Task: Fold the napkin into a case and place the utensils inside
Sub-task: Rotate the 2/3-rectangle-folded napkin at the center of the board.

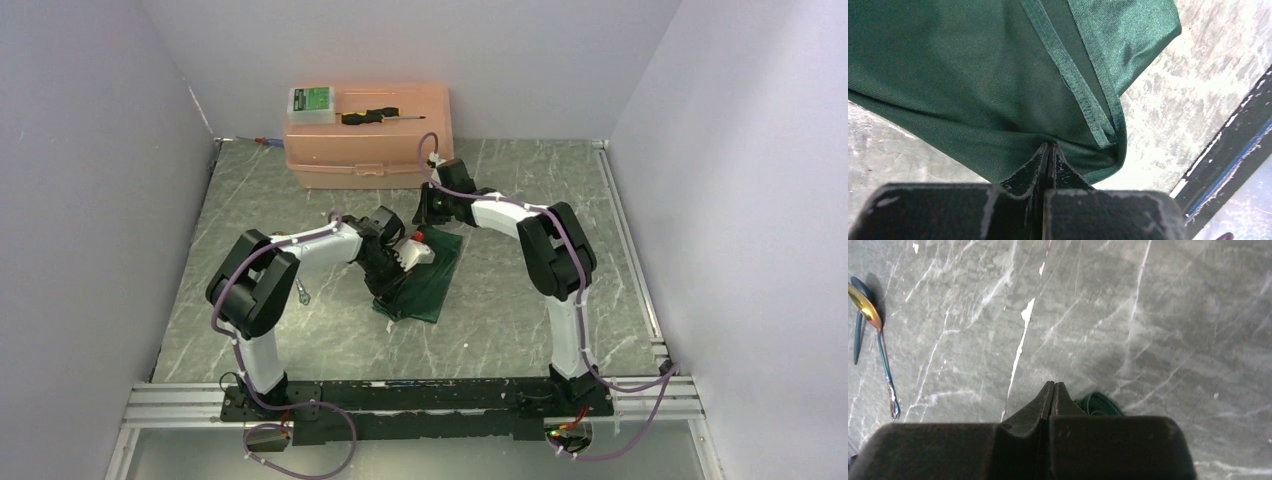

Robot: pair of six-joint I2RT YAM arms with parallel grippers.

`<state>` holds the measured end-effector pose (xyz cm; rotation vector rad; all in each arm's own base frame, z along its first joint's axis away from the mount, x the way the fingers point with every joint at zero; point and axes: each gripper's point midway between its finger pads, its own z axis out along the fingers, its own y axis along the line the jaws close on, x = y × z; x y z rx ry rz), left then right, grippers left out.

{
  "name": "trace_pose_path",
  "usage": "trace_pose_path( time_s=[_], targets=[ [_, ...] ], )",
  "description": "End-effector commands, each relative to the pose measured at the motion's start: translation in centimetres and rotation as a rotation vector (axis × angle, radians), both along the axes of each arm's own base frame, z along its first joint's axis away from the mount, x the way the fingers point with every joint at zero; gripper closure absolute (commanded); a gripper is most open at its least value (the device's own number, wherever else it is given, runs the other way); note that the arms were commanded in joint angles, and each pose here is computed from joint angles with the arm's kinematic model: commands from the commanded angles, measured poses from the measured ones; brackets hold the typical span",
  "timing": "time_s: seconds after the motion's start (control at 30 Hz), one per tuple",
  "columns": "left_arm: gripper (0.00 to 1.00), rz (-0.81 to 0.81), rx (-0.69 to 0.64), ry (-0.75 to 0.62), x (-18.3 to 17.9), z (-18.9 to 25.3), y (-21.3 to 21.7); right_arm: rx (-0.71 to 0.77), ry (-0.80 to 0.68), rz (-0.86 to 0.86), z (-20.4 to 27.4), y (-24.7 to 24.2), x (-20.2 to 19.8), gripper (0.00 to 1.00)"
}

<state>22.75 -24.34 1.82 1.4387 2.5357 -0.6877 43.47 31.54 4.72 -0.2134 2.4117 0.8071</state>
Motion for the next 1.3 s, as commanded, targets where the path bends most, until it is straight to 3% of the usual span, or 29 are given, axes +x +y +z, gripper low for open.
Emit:
trace_pose_path(
  time_s=[0.0,0.17,0.33,0.53,0.7,0.93,1.17,1.27],
  targets=[
    [0.97,-0.077,0.125,-0.099,0.5,-2.3,2.4,-0.009,-0.086,0.051,2.0,1.9,1.8,0.99],
    [0.97,-0.110,0.153,-0.159,1.2,-2.3,2.9,-0.074,-0.047,0.072,-1.0,2.6,1.2,1.00],
    [0.97,-0.175,0.207,-0.250,2.1,-2.3,4.1,-0.141,-0.016,0.031,-3.7,-0.1,0.1,1.00],
    [0.97,-0.247,0.280,-0.374,4.3,-1.9,5.3,-0.165,-0.009,-0.081,-4.0,-4.8,-0.9,1.00],
    [0.95,-0.260,0.254,-0.430,6.4,0.6,3.8,-0.157,-0.016,-0.204,-3.6,-8.6,-2.1,1.00],
    [0.94,-0.346,0.282,-0.502,7.7,3.0,3.9,-0.164,0.009,-0.319,-4.0,-11.9,-6.5,1.00],
    [0.84,-0.385,0.276,-0.560,7.7,5.4,4.3,-0.142,0.070,-0.330,-4.8,-12.1,-12.7,1.00],
    [0.75,-0.368,0.250,-0.565,7.7,7.2,3.8,-0.177,0.043,-0.385,-3.4,-13.2,-13.0,1.00]
  ],
)
